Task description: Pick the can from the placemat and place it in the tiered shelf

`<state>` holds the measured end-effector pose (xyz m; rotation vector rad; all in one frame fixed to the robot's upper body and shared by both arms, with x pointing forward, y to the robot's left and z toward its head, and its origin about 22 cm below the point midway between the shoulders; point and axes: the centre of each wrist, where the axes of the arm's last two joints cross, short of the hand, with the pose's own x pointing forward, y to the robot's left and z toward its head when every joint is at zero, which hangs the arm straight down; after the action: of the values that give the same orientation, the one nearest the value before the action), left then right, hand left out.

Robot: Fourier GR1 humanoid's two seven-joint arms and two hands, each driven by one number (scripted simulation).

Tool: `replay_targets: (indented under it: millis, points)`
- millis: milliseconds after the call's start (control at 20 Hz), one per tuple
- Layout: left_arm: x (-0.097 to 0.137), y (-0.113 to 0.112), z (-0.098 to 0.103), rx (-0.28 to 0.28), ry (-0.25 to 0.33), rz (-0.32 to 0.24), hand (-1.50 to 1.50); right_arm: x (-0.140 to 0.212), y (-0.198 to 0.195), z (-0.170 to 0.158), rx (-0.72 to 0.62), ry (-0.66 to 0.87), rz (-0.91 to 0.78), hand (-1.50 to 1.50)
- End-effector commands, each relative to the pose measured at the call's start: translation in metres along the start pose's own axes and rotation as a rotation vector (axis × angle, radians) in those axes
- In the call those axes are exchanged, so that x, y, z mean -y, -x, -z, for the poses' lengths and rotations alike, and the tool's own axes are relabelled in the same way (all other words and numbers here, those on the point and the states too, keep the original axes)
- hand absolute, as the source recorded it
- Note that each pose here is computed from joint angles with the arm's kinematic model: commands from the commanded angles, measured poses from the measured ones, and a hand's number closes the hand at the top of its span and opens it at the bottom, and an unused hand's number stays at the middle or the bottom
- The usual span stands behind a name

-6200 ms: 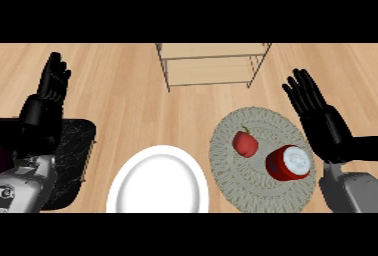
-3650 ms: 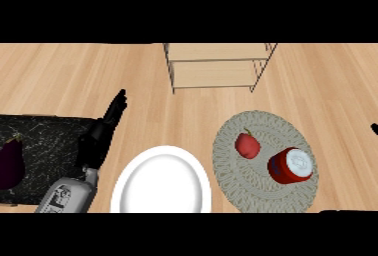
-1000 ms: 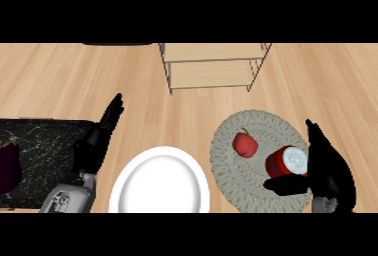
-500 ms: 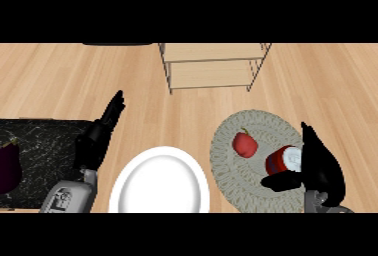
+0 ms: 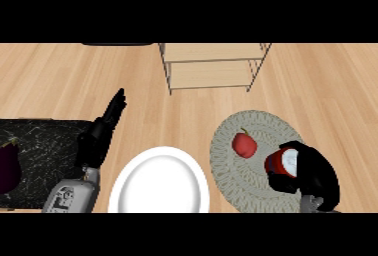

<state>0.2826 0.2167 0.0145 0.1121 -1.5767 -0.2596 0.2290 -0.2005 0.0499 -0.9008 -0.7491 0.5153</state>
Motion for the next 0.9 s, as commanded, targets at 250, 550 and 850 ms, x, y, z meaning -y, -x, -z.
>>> replay_targets:
  millis: [250, 550, 850]
  points:
    - [-0.005, -0.005, -0.013, -0.014, 0.011, 0.008, 0.0, -0.03, -0.023, -0.037, 0.119, 0.013, -0.103, 1.5]
    - [0.021, -0.015, 0.012, 0.042, 0.113, -0.003, 0.0, -0.075, -0.108, -0.088, 0.466, -0.059, -0.268, 1.5]
    - [0.013, -0.021, 0.019, 0.056, 0.096, 0.002, 0.0, -0.09, -0.141, -0.107, 0.542, -0.049, -0.138, 1.5]
